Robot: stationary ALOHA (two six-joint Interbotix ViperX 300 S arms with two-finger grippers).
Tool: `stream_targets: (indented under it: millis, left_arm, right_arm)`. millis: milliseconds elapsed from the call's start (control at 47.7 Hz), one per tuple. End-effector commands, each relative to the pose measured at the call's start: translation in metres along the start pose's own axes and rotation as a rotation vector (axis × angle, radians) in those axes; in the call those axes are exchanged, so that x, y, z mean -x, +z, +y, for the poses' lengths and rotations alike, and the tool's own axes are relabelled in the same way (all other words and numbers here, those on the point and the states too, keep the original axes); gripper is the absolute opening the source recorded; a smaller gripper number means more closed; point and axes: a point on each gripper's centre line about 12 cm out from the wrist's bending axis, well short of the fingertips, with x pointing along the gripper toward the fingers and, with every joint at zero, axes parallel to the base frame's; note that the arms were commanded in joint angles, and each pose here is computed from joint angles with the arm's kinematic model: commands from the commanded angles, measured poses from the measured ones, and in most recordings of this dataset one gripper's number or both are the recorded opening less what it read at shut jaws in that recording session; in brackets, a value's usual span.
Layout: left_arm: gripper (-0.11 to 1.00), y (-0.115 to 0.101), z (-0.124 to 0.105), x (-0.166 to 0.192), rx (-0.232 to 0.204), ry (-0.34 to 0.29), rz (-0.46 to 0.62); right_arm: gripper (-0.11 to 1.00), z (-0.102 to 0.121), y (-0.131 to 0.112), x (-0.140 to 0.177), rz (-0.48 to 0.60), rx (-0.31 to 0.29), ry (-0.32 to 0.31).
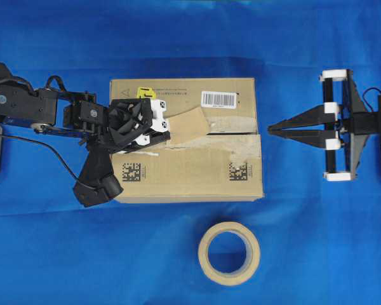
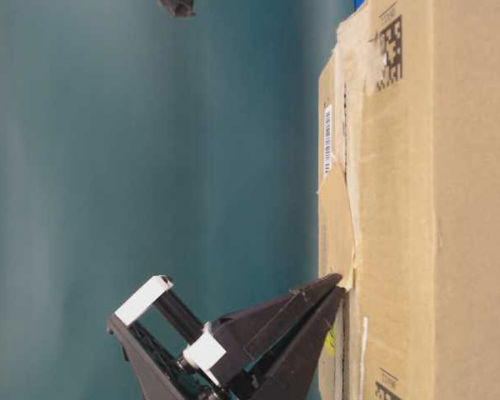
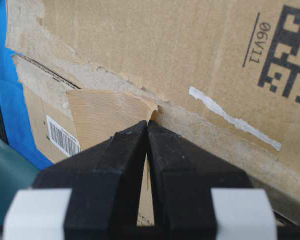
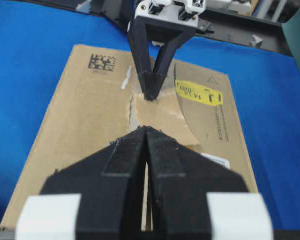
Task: Apply tape along the seams of the closed cardboard box to seal it securely.
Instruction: 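Bring the right gripper over the tape and press it onto the seam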
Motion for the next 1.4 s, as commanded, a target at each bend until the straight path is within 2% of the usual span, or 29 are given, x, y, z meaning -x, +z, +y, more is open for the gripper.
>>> stream_targets:
  millis: [0,335,670,754,964,1027,1383]
  left_arm:
    - [0.02,0.0,0.008,0.004,-0.001,0.028,-0.001]
    - [0.02,0.003,0.008,0.004,-0.003,0.026,-0.006]
    - [0.02,0.008,0.006,0.004,-0.01,0.023,-0.017]
    - [0.02,0.007,0.006,0.004,-0.009,0.022,-0.015]
    - [0.02,0.006,0.006,0.004,-0.006,0.022,-0.012]
    - [0.02,0.004,0.007,0.004,-0.004,0.024,-0.01]
    - [0.02,0.003,0.006,0.004,-0.002,0.022,-0.007]
  right_arm:
    - [0.0,-0.001,0.011,-0.011,-0.038,-0.014,-0.005]
    - [0.0,-0.023,0.011,-0.069,0.013,-0.122,-0.102]
    - [0.01,-0.026,0.007,-0.116,0.103,-0.156,-0.112]
    - [0.07,-0.027,0.004,-0.122,0.121,-0.164,-0.115]
    - [0.45,-0.028,-0.011,-0.131,0.16,-0.192,-0.13]
    - [0.52,-0.029,-0.016,-0.134,0.174,-0.2,-0.136]
    - [0.47,-0.032,-0.037,-0.142,0.222,-0.224,-0.158]
